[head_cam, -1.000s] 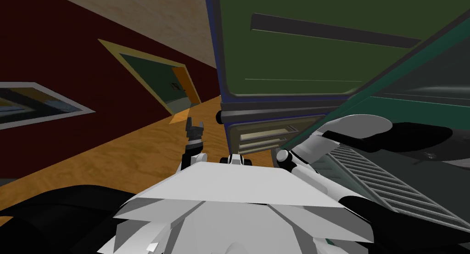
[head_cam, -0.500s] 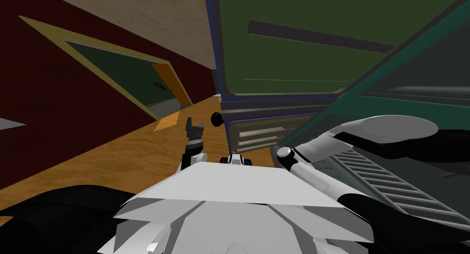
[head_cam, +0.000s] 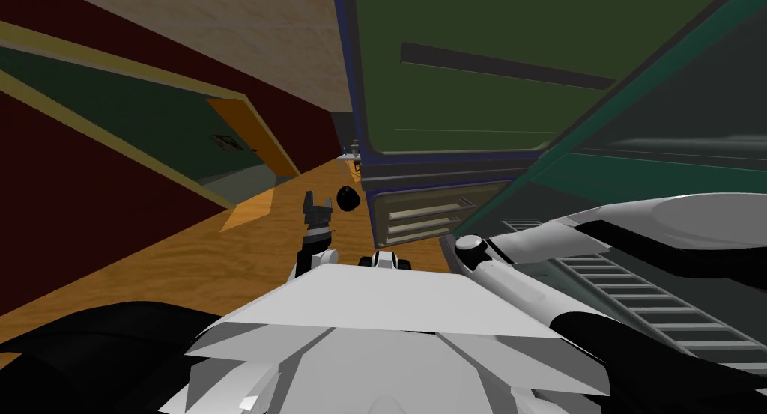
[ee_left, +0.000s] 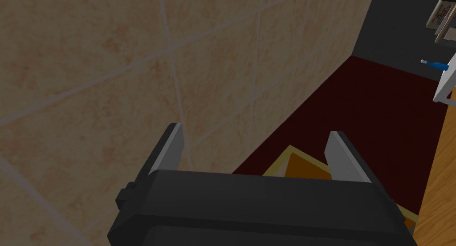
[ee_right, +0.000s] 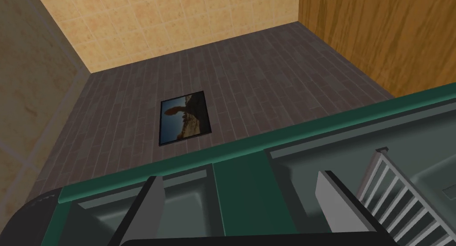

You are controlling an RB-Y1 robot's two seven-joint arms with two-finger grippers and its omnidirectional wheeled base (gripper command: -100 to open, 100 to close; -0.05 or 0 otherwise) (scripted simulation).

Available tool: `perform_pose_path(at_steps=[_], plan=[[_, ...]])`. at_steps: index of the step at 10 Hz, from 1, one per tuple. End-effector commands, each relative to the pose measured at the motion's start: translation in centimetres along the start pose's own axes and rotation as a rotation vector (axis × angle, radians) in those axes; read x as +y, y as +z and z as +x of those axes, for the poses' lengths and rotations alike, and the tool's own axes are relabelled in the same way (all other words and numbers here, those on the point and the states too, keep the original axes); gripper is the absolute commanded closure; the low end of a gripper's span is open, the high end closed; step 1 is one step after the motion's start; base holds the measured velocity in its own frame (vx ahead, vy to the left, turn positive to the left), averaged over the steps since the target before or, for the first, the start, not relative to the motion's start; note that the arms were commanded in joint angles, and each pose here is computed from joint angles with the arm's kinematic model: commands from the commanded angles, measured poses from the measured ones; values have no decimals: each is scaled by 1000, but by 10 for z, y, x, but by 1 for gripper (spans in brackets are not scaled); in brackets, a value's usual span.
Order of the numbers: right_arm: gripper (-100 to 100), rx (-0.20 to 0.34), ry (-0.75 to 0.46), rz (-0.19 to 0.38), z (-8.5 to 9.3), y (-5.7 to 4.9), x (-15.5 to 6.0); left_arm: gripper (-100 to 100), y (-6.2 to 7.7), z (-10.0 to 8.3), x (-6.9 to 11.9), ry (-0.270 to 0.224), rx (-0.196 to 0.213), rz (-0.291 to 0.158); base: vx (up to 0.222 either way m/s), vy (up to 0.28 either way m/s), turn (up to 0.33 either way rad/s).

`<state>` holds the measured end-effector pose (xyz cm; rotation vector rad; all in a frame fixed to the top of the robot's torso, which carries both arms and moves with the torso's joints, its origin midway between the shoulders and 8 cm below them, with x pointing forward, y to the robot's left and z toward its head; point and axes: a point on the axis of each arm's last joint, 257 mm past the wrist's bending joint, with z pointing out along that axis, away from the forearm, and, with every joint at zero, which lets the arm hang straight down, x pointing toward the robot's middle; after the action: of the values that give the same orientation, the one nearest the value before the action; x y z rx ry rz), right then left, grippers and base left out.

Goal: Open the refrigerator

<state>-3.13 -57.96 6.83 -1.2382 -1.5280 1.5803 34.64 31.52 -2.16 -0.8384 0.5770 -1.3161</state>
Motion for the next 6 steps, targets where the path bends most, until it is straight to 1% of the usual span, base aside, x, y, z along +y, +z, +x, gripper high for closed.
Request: perform_pose_path(at_steps=[1,2,3,4,5,6], plan=[[-100,75,-11,-62,16,16,13,0,0,0,0,0,0,0,130,170,-163],[-100,114,-12,-100,25,24,20,0,0,0,0,0,0,0,105,130,-162],[-100,150,-12,-138,33,30,26,0,0,0,0,0,0,0,120,196,-295],[-100,163,-17,-143,36,33,29,0,0,0,0,0,0,0,84,144,-179],[-100,206,-19,-184,47,39,38,0,0,0,0,0,0,0,75,119,-218],[-100,244,-18,-224,57,43,45,0,0,0,0,0,0,0,108,169,-298]])
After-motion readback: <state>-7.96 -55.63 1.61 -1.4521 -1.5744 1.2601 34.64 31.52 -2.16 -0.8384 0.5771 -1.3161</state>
